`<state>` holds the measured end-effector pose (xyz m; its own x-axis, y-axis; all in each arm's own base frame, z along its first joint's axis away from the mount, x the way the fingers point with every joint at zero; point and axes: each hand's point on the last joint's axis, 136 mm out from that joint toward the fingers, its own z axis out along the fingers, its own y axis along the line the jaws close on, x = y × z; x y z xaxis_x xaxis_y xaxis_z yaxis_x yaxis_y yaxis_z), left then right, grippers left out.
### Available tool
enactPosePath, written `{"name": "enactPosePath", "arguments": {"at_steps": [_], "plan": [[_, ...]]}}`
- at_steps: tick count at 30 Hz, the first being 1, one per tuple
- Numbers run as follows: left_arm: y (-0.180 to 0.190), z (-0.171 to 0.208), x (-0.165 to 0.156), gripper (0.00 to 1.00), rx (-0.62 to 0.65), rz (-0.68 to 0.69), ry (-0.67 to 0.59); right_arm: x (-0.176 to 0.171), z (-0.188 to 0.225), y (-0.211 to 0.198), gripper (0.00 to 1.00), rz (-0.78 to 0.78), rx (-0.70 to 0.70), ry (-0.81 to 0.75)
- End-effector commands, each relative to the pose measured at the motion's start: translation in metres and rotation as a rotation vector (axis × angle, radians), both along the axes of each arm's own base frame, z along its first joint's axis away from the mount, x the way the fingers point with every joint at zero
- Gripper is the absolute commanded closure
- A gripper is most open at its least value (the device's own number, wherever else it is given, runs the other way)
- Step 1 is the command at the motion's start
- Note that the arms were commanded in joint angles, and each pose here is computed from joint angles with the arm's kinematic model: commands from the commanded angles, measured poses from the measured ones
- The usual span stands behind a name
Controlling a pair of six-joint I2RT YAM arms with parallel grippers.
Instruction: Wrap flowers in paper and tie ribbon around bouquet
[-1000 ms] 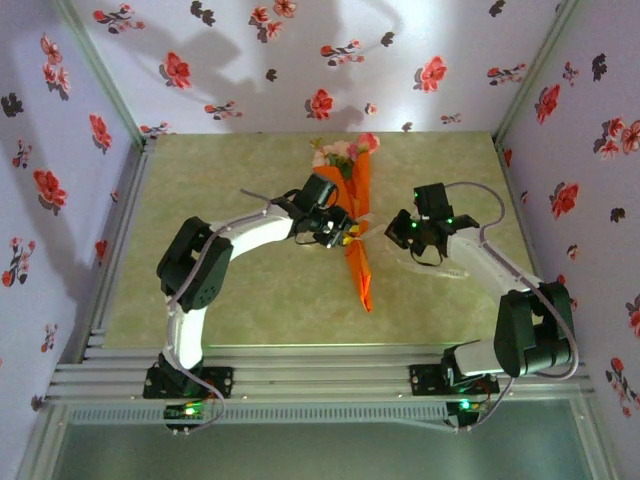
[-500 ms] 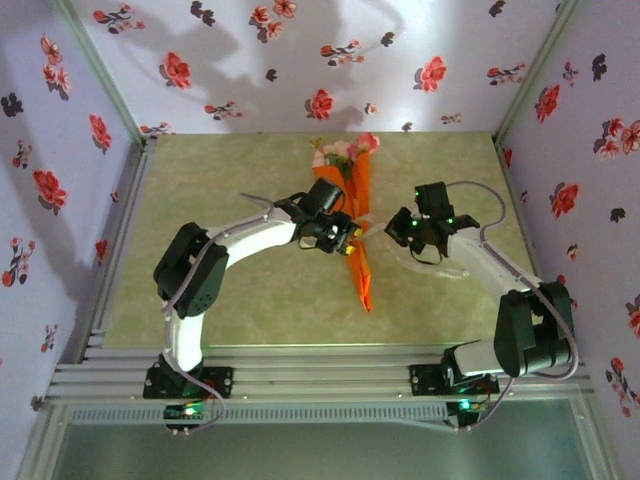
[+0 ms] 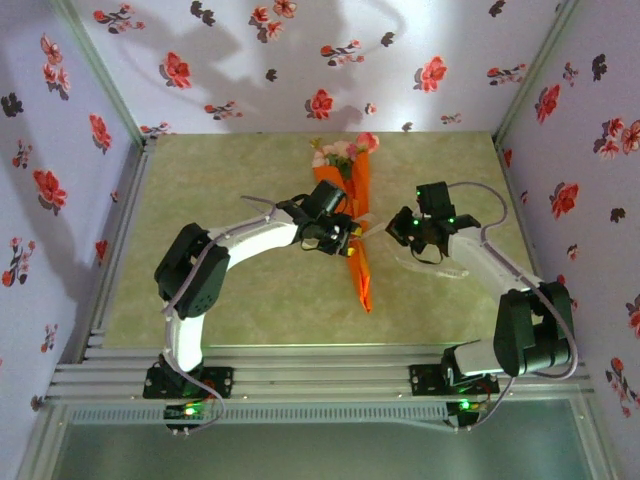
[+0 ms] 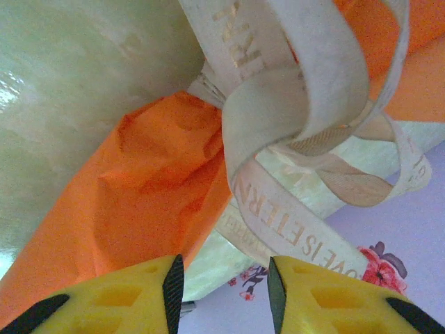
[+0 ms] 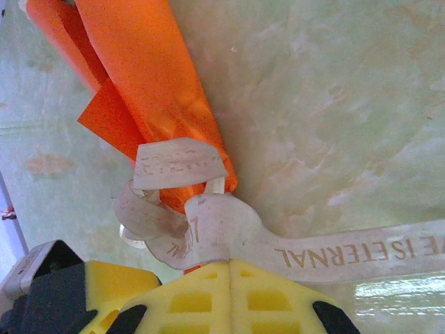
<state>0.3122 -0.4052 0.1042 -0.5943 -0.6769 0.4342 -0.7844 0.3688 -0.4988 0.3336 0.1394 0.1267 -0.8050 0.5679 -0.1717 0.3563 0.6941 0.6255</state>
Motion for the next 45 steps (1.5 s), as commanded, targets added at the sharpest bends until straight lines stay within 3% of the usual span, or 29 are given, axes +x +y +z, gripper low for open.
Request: {"name": "enactPosePath", "arguments": {"at_steps": [1,6,12,23,34,45], "plan": [[0.014,-0.003,0.012,0.64,0.053,0.03,-0.013,-0.005,0.01,-0.012,1.0,-0.029,-0.017,-0.006],[0.036,-0.006,0.025,0.67,0.12,0.022,-0.052,-0.011,0.007,-0.018,1.0,-0.039,-0.015,0.005],[0.02,-0.005,0.048,0.68,0.073,-0.03,-0.126,-0.012,0.007,-0.018,1.0,-0.039,-0.014,0.008],[0.016,-0.017,0.048,0.62,0.078,-0.058,-0.113,-0.03,0.01,-0.035,1.0,-0.06,-0.059,0.025],[0.023,-0.029,0.048,0.84,0.111,-0.045,-0.098,-0.041,0.009,-0.048,1.0,-0.086,-0.082,0.042],[0.023,-0.028,0.05,0.86,0.109,-0.043,-0.102,-0.05,0.011,-0.059,1.0,-0.112,-0.08,0.045]]}}
